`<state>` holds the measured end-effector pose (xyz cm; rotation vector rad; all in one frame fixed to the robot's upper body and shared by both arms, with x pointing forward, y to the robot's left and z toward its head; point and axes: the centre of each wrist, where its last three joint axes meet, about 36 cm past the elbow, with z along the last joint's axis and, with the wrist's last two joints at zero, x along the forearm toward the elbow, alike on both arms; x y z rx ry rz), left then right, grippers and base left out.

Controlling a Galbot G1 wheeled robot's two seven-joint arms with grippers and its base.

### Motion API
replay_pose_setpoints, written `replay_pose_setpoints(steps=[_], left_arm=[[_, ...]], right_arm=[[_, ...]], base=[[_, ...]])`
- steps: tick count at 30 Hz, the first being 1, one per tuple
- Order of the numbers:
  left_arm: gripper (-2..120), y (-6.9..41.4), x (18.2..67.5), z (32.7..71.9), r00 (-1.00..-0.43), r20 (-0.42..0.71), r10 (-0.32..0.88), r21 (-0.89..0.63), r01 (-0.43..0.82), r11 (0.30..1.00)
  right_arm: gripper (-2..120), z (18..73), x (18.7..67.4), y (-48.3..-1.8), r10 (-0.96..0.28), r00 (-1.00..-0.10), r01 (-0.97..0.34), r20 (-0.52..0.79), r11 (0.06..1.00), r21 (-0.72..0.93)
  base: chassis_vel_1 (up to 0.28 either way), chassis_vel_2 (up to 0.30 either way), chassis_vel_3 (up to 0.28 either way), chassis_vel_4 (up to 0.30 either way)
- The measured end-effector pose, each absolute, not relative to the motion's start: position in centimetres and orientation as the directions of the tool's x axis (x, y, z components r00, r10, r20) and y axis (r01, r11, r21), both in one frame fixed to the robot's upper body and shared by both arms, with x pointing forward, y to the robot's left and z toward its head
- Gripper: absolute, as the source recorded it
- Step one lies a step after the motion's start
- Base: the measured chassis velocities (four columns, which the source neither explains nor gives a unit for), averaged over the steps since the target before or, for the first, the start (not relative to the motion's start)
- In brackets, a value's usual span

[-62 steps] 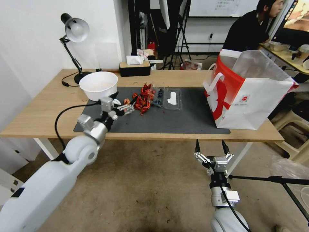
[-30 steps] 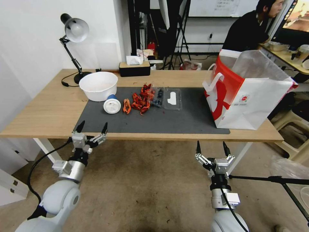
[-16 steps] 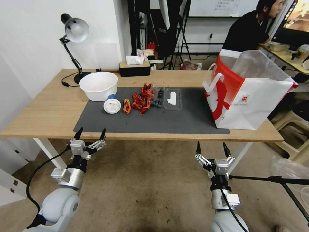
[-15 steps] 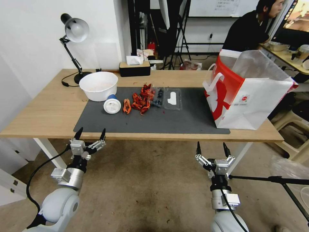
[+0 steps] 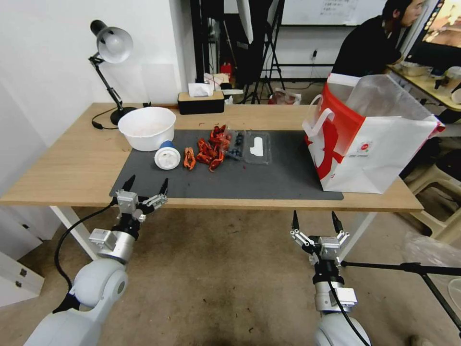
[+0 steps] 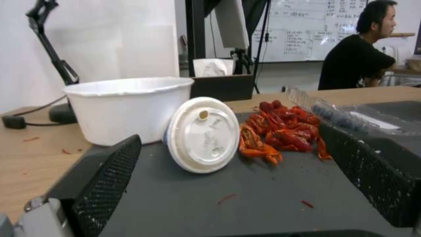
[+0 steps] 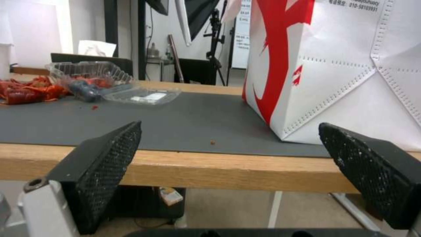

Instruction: Pick up the trash from the table and place it into the takeout bag.

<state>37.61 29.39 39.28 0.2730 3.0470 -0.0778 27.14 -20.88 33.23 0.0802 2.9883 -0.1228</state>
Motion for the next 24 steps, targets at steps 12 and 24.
replay_pose_setpoints(steps=[12,24], left_arm=[[100,28.8,44.0,41.3,-0.990,-0.016,0.143,-0.067,0.144,0.987],[100,27.8,47.1,44.0,-0.992,0.115,0.048,-0.135,0.032,0.990]], right_arm=[[100,33.2,27.2,-20.7,0.054,-0.988,0.066,-0.148,0.995,-0.072],[100,33.0,27.3,-20.5,0.059,-0.988,0.070,-0.145,0.995,-0.072]], base=[[0.000,0.000,0.000,0.000],[0.000,0.000,0.000,0.000]])
